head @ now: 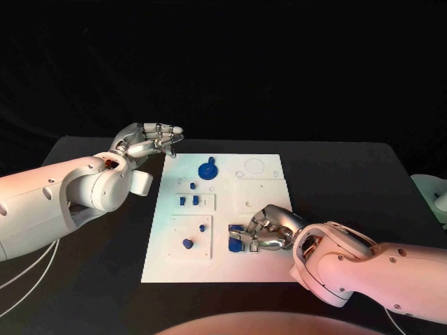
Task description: Assemble the parts on the task board
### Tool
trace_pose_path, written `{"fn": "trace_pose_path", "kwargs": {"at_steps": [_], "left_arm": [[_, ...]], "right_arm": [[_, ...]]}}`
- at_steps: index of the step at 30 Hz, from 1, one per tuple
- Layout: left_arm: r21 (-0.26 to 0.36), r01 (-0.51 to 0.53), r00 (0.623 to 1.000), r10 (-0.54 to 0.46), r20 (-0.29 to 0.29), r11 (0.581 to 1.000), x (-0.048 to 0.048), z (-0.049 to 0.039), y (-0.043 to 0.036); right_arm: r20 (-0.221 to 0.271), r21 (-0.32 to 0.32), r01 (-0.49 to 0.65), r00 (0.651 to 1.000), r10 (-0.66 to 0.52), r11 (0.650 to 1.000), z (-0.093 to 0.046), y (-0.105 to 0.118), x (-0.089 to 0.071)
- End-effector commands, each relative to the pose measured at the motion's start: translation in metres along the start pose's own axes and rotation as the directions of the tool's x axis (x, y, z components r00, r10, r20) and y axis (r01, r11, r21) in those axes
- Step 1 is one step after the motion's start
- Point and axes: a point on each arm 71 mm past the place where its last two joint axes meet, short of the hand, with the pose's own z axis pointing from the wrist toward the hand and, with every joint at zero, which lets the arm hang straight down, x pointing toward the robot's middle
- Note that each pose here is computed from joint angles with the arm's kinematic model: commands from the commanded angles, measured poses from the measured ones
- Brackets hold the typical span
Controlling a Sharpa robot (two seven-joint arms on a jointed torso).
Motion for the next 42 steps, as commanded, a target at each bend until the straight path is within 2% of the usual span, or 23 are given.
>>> {"fn": "trace_pose_path", "kwargs": {"at_steps": [1,10,15,42], "left_arm": [[0.003,0.008,1.000,-0.008,-0.012,1.000,0.0018,0.0001,-0.0010],[0.002,0.007,1.000,-0.007,-0.010,1.000,0.0010,-0.0002,-0.0009],[0.003,0.007,1.000,-0.007,-0.011,1.000,0.0012,-0.0002,-0.0009],[0.001,0.007,1.000,-0.007,-0.010,1.000,0.0003,-0.0008,-0.0008]], "right_arm": [[0.002,-0.032,0.025,1.000,-0.025,0.999,-0.0019,0.0020,-0.0001],[-0.045,-0.091,0.044,0.998,-0.048,0.995,-0.0109,0.0048,0.0005],[-0.059,-0.091,0.054,0.996,-0.059,0.994,-0.0114,0.0023,0.0001],[-0.033,-0.067,0.094,0.995,-0.096,0.993,-0.0029,-0.0040,-0.0025]]}}
